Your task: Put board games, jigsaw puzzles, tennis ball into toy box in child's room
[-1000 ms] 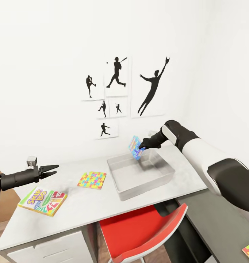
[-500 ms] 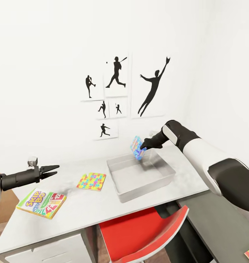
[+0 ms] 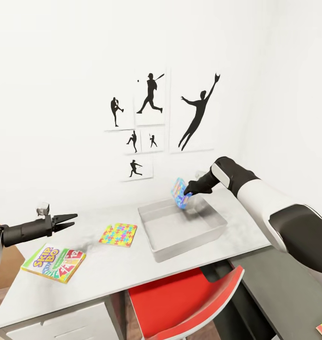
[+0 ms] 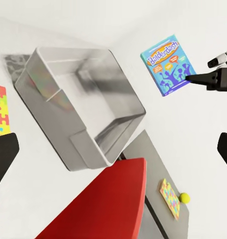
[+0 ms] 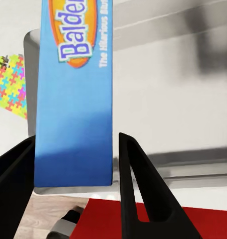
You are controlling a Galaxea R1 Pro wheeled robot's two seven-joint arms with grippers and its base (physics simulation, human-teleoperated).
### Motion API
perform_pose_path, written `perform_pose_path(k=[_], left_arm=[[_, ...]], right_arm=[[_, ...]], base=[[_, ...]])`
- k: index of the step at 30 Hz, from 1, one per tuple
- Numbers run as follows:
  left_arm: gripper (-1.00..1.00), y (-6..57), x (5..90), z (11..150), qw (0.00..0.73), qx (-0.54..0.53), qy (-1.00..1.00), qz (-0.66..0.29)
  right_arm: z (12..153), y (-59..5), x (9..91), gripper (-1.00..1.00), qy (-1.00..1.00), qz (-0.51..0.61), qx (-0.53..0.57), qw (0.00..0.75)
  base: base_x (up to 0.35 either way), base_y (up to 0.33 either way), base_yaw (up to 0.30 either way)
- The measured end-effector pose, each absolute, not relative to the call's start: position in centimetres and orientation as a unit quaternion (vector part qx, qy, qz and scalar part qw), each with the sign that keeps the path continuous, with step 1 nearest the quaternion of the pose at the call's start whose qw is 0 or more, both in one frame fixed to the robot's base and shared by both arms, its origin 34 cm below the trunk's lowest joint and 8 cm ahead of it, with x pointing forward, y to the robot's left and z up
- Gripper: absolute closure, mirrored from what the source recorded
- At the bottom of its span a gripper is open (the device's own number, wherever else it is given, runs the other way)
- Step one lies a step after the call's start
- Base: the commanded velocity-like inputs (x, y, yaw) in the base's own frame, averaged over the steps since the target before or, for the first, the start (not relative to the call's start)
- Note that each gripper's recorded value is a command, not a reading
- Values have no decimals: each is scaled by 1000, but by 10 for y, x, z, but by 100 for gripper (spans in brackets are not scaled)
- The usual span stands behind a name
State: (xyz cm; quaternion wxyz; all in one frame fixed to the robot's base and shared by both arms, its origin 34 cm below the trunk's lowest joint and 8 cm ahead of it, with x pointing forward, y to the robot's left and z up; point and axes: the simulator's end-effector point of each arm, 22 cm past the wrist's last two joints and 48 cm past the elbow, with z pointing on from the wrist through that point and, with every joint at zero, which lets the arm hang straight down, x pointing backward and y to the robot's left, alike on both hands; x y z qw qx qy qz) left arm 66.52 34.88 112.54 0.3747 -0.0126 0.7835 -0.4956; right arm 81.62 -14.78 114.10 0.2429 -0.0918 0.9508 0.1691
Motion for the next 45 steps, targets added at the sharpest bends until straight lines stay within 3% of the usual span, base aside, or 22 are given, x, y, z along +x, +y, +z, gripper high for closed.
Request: perform_pose_path(k=[45], left_arm=[[-100,359,670,1122,387,-24,775,-499]], right_arm=[[1098,-185,804,100,958,202,-46,199]], base=[[0,0,0]])
